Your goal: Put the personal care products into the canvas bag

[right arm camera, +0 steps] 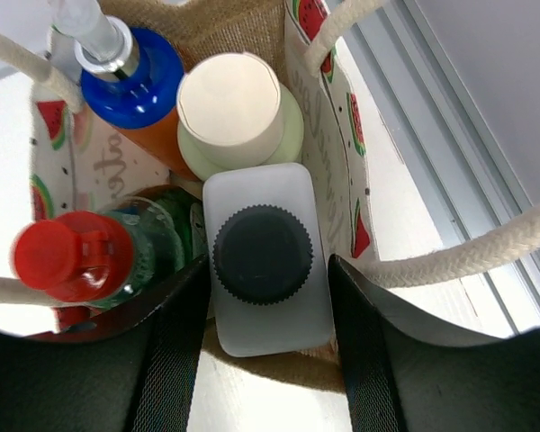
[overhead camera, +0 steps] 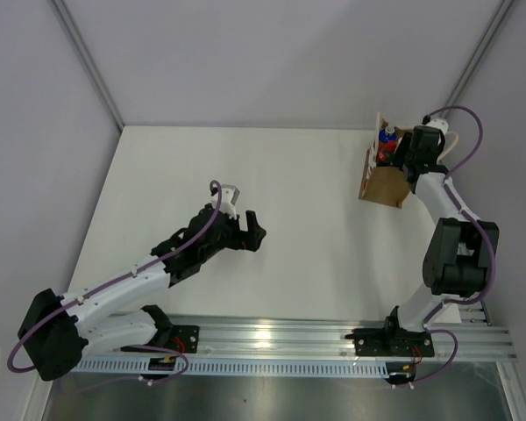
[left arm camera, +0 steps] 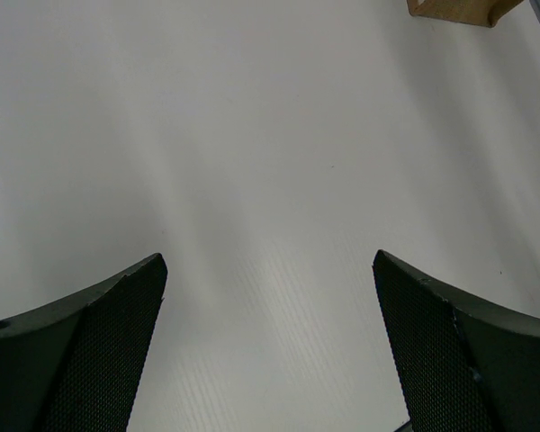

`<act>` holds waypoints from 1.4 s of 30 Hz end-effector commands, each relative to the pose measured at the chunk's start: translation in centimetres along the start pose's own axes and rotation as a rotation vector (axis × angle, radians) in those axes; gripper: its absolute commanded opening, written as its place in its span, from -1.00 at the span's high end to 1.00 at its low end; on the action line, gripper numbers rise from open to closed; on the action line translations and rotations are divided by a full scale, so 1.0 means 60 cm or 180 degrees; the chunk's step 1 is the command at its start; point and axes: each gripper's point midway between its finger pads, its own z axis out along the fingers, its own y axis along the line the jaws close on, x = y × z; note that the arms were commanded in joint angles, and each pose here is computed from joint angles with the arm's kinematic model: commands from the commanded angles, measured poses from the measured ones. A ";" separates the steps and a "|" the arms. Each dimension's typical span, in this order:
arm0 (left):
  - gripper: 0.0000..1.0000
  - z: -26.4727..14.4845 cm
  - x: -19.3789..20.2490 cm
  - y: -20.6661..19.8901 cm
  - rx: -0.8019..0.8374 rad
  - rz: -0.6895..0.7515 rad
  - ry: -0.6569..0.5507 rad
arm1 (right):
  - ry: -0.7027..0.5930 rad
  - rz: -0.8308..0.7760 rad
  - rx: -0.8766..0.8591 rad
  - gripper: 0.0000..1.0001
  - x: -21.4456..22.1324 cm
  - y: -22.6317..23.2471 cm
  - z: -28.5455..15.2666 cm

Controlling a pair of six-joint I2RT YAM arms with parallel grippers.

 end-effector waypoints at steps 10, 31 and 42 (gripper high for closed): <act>-0.99 -0.009 -0.039 -0.018 0.0124 -0.0060 -0.0226 | -0.0623 0.0799 -0.0641 -0.18 -0.167 0.057 -0.197; -0.99 -0.094 -0.086 -0.061 0.0521 -0.0103 -0.0683 | -0.0084 0.0011 -0.2863 -0.42 0.171 0.329 -0.489; -0.99 -0.092 -0.033 -0.080 0.0685 -0.0026 -0.0479 | -0.0257 0.0523 -0.3050 -0.99 0.194 0.286 -0.521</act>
